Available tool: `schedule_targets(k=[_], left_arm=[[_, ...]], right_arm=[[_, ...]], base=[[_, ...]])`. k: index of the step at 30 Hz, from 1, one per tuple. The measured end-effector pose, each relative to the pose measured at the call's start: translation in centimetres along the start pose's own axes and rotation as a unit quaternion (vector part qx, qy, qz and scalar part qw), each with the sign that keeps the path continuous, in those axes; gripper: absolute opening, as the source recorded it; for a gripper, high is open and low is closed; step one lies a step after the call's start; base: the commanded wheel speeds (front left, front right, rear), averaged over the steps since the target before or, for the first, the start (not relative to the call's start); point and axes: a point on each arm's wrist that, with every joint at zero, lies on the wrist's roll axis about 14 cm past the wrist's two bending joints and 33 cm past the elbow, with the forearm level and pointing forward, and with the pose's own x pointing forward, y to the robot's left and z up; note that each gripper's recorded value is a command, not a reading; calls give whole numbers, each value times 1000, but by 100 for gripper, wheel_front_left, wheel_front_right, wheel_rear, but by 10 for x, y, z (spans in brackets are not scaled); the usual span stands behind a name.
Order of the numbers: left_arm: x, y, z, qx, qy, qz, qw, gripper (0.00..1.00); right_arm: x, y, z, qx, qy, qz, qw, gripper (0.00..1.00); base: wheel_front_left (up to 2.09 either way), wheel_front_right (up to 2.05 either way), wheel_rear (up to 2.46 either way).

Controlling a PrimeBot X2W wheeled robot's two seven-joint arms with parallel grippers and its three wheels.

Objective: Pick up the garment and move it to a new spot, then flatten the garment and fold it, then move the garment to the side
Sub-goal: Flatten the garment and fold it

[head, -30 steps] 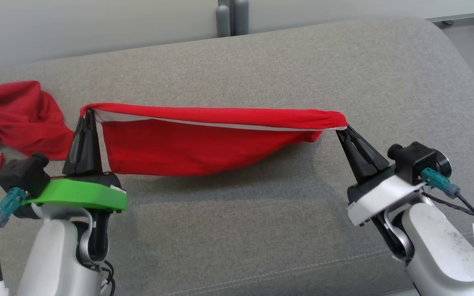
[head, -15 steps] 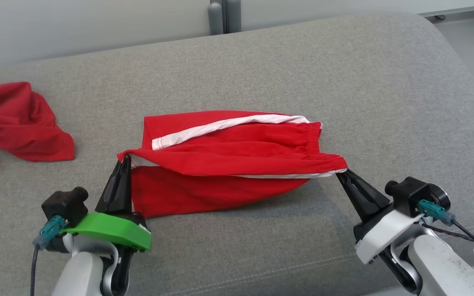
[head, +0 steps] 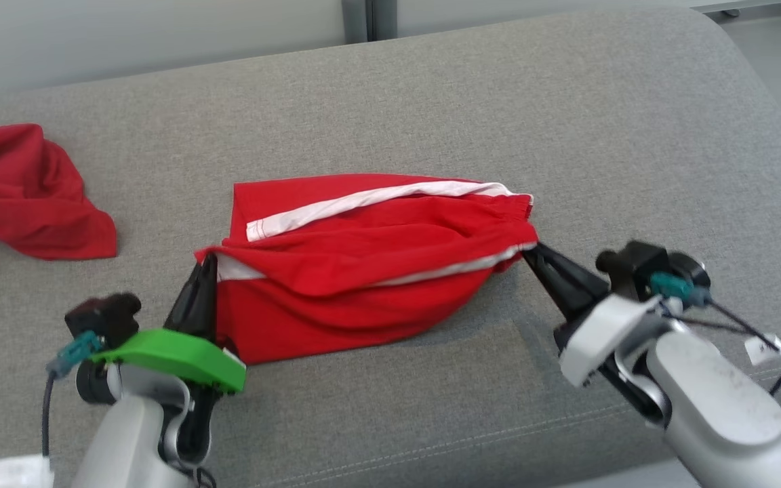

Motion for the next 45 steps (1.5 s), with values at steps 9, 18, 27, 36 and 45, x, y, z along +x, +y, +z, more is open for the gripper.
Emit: schedule_targets(k=[9, 18, 27, 36, 45], left_arm=[[54, -138, 215, 14, -275, -182, 944, 0], [52, -91, 86, 12, -90, -129, 987, 0], [-2, -7, -69, 3, 131, -15, 991, 0], [4, -9, -54, 6, 98, -19, 995, 0], [-2, -12, -37, -13, 54, -22, 998, 0]], right_arm=[[29, -75, 259, -140, -301, -80, 940, 0], [41, -71, 82, -36, -75, -78, 993, 0], [2, -48, -73, 59, 137, -80, 986, 0], [2, -52, -69, 49, 126, -77, 988, 0], [-6, -48, -61, 51, 95, -73, 991, 0]], base=[[0, 0, 0], [0, 0, 0], [0, 0, 0], [0, 0, 0], [0, 0, 0]])
